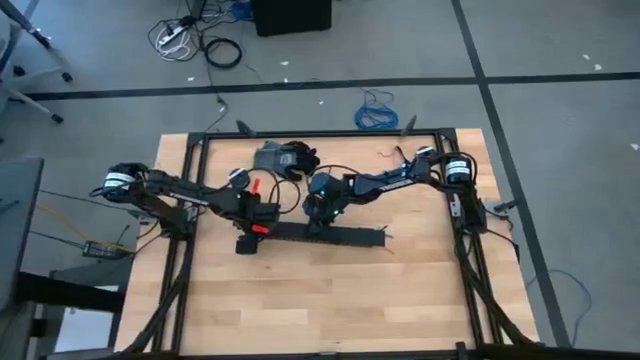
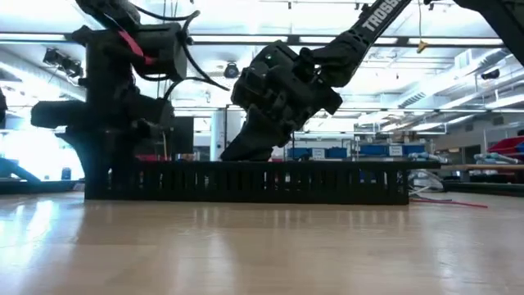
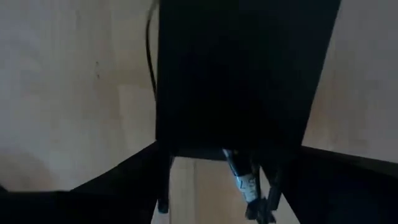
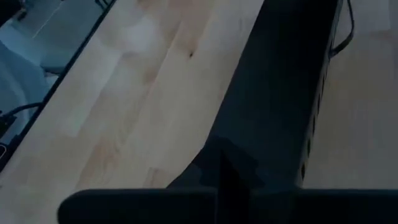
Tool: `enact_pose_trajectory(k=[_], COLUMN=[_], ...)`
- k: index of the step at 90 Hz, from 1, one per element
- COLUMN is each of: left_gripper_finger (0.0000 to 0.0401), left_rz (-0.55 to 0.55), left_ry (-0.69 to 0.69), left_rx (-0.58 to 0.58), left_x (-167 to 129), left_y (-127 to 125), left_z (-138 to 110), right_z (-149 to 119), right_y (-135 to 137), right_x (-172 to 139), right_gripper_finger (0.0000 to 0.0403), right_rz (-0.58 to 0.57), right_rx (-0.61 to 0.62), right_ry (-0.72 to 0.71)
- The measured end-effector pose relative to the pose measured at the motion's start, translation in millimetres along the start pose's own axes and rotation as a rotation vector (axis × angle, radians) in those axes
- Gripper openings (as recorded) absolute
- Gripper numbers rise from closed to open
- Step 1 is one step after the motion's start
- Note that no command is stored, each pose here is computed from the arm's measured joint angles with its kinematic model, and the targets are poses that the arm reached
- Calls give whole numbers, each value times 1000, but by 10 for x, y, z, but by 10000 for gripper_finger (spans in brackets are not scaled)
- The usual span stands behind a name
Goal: Ziptie cables
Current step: Close the black cable duct cover
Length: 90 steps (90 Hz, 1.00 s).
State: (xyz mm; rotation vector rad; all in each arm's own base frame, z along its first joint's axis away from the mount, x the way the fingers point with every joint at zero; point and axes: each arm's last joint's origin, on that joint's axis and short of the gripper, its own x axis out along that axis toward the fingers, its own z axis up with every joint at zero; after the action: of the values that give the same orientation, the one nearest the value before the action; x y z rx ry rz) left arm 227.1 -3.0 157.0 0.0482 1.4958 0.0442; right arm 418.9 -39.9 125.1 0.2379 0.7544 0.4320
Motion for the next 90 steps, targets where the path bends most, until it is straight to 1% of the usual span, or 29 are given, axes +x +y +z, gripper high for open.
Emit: enact_pose_trajectory(k=[12, 24, 41, 49, 60, 66, 74, 85, 90], left_gripper_finger=[273, 265, 251, 249, 249, 249, 249, 248, 248], left_rz=[0, 2, 2, 1, 2, 2, 2, 2, 2], left_ry=[7, -18, -12, -12, -20, -20, -20, -20, -21], left_rx=[0, 11, 13, 13, 10, 8, 8, 7, 7], left_x=[17, 16, 16, 15, 15, 15, 14, 14, 14], left_y=[-2, -1, -2, -2, -2, -2, -2, -2, -2], left_z=[-17, 8, 2, 2, 9, 9, 9, 9, 10], right_z=[-2, 1, 75, 141, 244, 314, 332, 216, 165], right_y=[0, 0, 27, 51, 100, 144, 185, 196, 192], right_x=[0, 1, -34, -71, -174, -253, -318, -302, -258], right_gripper_finger=[0, 0, 0, 0, 0, 0, 0, 0, 0], right_rz=[1, 3, 25, 18, -41, -49, -45, -37, -53], right_rx=[7, 4, -30, -61, -102, -121, -108, -47, -36], right_ry=[0, -7, -62, -102, -143, -166, -144, -36, -1])
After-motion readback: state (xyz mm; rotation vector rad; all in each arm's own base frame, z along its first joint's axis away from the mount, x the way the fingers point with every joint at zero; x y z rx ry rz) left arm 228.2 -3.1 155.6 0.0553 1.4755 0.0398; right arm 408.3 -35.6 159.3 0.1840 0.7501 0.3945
